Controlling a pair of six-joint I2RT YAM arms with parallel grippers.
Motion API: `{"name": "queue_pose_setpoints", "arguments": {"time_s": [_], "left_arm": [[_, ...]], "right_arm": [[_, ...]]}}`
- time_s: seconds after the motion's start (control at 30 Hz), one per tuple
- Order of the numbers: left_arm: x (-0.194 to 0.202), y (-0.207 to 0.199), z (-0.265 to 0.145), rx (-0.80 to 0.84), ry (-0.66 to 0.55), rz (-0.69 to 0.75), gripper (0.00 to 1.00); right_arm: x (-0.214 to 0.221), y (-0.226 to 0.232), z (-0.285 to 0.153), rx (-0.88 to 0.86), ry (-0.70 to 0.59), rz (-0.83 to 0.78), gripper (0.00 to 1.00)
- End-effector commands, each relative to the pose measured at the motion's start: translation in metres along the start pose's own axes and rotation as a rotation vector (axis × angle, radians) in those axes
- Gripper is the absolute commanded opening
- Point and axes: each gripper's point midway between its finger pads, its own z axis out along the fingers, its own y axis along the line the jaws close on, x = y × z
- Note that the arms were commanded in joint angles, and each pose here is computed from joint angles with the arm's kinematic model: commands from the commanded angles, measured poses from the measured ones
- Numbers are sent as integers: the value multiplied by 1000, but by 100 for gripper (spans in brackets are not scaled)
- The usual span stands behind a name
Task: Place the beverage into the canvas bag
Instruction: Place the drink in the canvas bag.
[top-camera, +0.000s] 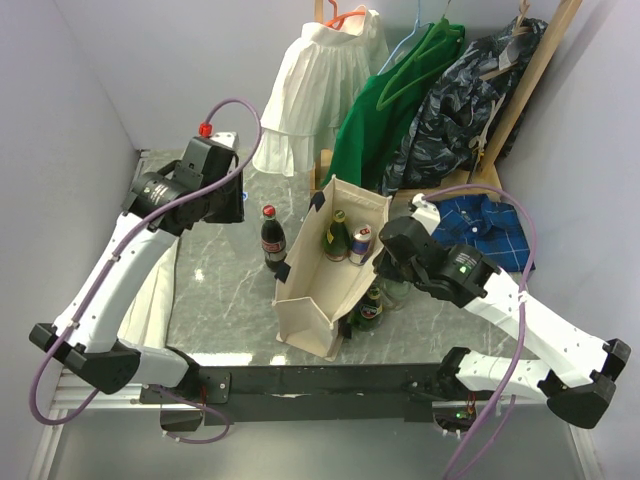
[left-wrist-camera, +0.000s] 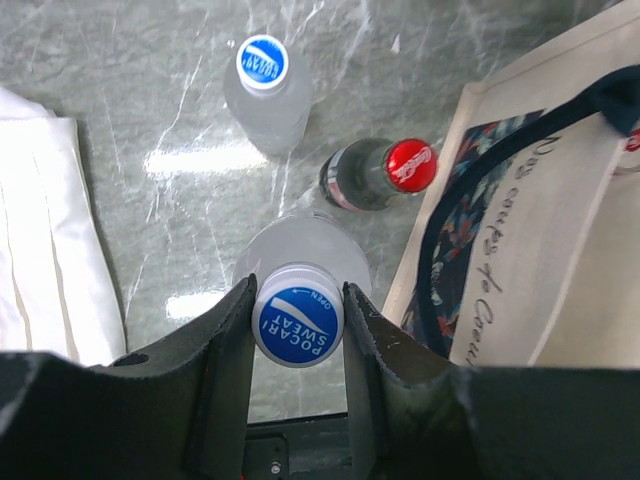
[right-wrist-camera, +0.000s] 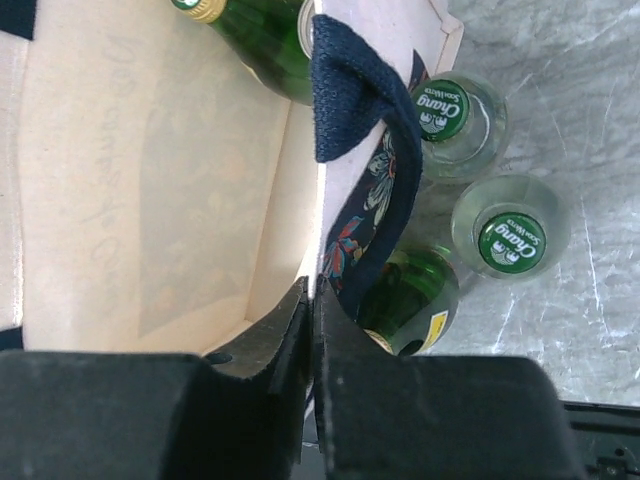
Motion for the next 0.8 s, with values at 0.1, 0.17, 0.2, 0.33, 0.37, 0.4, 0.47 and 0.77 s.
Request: {"name": "queue_pose_setpoints", "arguments": {"time_s": [0.1, 0.17, 0.2, 0.33, 0.37, 0.4, 0.47, 0.77], "left_arm": [[-62, -11, -58, 117, -265, -81, 1], [-67, -12, -65, 132, -288, -79, 1], [-69, -12, -69, 140, -301, -76, 1], [-77, -10, -79, 138, -347, -58, 1], [-80, -8, -83, 128, -362, -54, 1], [-81, -8, -85, 126, -368, -51, 1], [-85, -8, -89, 123, -384, -46, 1], [-99, -19, -117, 174, -467, -14, 1]], "right_arm": [[11, -13, -4, 30, 29, -17, 0], [11, -15, -3, 40, 26, -22, 0], [11, -16, -3, 43, 27, -23, 0], [14, -20, -1, 55, 29, -29, 0], [15, -21, 0, 58, 29, -31, 0], [16, -23, 1, 64, 29, -36, 0], [16, -24, 2, 66, 27, -36, 0], [14, -27, 2, 77, 11, -39, 0]]}}
